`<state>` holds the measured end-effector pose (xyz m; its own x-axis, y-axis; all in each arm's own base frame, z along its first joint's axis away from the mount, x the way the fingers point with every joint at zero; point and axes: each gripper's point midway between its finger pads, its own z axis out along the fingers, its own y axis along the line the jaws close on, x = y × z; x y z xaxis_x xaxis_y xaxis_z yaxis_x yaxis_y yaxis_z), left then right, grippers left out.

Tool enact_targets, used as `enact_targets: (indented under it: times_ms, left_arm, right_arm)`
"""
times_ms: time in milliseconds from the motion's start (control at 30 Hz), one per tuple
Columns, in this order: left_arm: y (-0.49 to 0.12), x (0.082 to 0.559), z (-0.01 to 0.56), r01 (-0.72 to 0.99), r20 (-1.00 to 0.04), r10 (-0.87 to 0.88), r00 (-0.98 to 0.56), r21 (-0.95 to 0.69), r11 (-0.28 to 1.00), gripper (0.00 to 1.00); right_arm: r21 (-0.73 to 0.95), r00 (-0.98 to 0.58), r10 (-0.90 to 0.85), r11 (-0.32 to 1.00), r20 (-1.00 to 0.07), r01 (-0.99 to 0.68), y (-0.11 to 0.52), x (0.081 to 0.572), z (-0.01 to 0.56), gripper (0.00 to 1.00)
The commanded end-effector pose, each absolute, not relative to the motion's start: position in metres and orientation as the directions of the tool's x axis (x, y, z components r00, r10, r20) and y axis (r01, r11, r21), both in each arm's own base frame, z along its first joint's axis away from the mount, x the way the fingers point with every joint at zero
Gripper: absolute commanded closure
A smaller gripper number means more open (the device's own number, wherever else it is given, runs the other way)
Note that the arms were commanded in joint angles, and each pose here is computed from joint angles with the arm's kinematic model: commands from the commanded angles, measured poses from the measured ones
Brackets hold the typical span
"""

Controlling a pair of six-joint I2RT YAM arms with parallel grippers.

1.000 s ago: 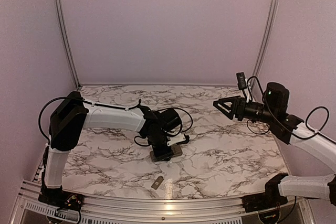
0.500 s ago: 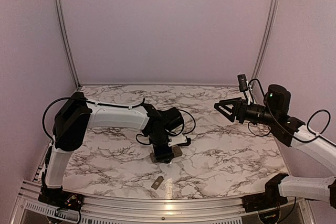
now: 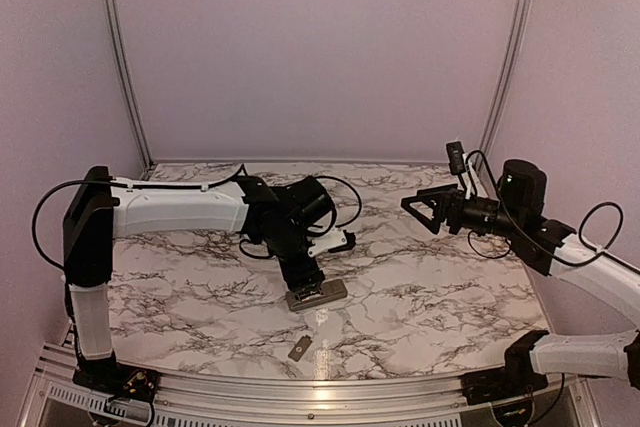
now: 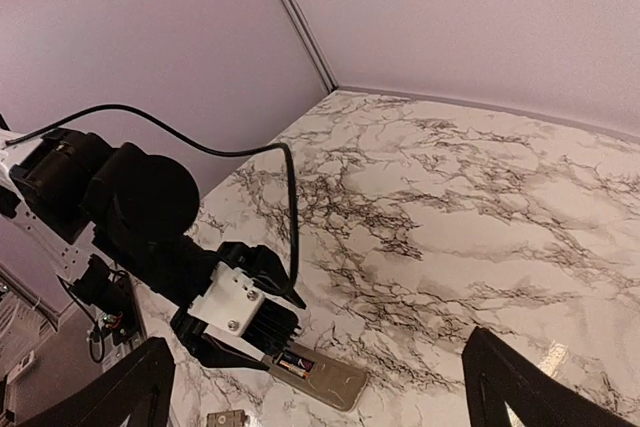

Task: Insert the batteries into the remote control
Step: Place the remote control without the battery cover at the center of the board, then pick up the battery cover from the corner of the board.

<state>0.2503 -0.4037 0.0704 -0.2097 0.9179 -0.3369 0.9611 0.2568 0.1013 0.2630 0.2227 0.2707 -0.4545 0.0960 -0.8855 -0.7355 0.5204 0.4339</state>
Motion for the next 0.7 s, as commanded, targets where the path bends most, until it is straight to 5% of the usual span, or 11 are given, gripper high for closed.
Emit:
enact_targets:
  times_ms: [0, 267, 500, 667]
  left_arm:
    - [-0.401, 0.257, 0.146, 0.914, -0.549, 0.799, -0.247, 0.141, 0.379, 0.23]
    - [-0.375, 0.227, 0.155, 0.797, -0.631, 0.606, -0.484, -0.032, 0.603, 0.42]
    - [-0.376, 0.194, 0.12, 0.679, -0.524, 0.536, -0.661, -0.115, 0.725, 0.48]
    - [-0.391, 0.171, 0.093, 0.655, -0.449, 0.54, -0.712, -0.147, 0.741, 0.53]
  right_arm:
    - [0.356, -0.362, 0.104, 0.552, -0.927, -0.754, 0.23, 0.277, 0.298, 0.01]
    - [0.434, -0.421, 0.141, 0.481, -0.896, -0.761, 0.249, 0.294, 0.291, 0.01]
    - [0.585, -0.615, 0.108, 0.47, -0.781, -0.661, 0.258, 0.32, 0.241, 0.01]
    - [0.543, -0.591, 0.081, 0.511, -0.802, -0.667, 0.252, 0.321, 0.234, 0.01]
